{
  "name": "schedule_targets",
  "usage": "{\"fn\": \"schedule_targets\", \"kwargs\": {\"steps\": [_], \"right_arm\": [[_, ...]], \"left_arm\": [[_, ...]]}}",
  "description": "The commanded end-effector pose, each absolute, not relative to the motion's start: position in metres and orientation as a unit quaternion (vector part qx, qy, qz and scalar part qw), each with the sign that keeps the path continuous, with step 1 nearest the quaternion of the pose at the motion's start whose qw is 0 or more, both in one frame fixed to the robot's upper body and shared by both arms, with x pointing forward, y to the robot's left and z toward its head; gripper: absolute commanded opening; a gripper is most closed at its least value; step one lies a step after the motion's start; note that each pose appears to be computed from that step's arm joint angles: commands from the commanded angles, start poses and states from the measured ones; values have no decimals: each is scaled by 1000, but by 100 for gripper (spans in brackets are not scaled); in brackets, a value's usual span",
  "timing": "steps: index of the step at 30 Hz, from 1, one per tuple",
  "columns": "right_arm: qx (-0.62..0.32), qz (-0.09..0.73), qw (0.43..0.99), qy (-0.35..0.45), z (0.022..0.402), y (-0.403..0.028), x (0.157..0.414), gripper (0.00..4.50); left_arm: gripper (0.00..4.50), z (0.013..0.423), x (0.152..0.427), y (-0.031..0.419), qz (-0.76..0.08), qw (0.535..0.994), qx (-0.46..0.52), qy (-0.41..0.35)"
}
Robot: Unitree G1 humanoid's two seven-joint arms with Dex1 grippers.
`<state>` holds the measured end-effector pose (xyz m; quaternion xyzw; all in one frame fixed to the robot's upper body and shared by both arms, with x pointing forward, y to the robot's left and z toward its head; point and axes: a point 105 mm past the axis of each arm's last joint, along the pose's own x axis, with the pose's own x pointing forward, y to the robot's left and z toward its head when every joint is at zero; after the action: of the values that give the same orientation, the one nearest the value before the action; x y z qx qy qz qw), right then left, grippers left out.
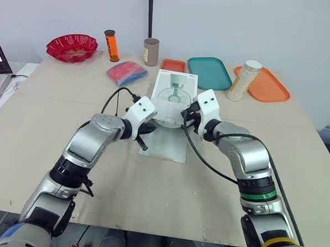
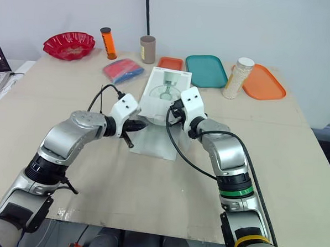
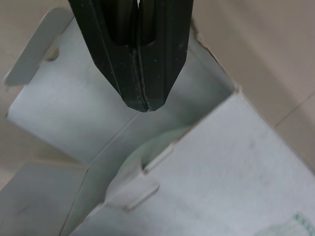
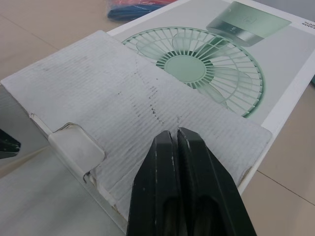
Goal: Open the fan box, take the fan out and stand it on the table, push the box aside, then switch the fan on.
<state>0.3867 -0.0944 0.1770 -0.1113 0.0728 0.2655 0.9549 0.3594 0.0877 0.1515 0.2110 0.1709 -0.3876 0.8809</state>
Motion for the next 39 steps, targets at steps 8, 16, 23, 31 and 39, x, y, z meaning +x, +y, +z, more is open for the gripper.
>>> {"fn": "schedule_targets", "kwargs": {"steps": [8, 16, 23, 31, 39], "right_arm": [[-140, 264, 949, 104, 155, -101, 387, 16], [-163, 272, 943, 103, 152, -99, 384, 16], [-166, 271, 942, 104, 151, -99, 384, 16], [-167, 270, 942, 109, 147, -100, 384, 16], [-159, 266, 944, 112, 147, -100, 384, 16]], "left_arm": [[0, 162, 380, 119, -325, 913, 194, 154], [0, 161, 409, 98, -311, 924, 185, 124], [0, 163, 414, 68, -347, 915, 179, 97], [0, 165, 423, 90, -332, 915, 205, 98], [0, 181, 397, 120, -306, 940, 103, 113]]}}
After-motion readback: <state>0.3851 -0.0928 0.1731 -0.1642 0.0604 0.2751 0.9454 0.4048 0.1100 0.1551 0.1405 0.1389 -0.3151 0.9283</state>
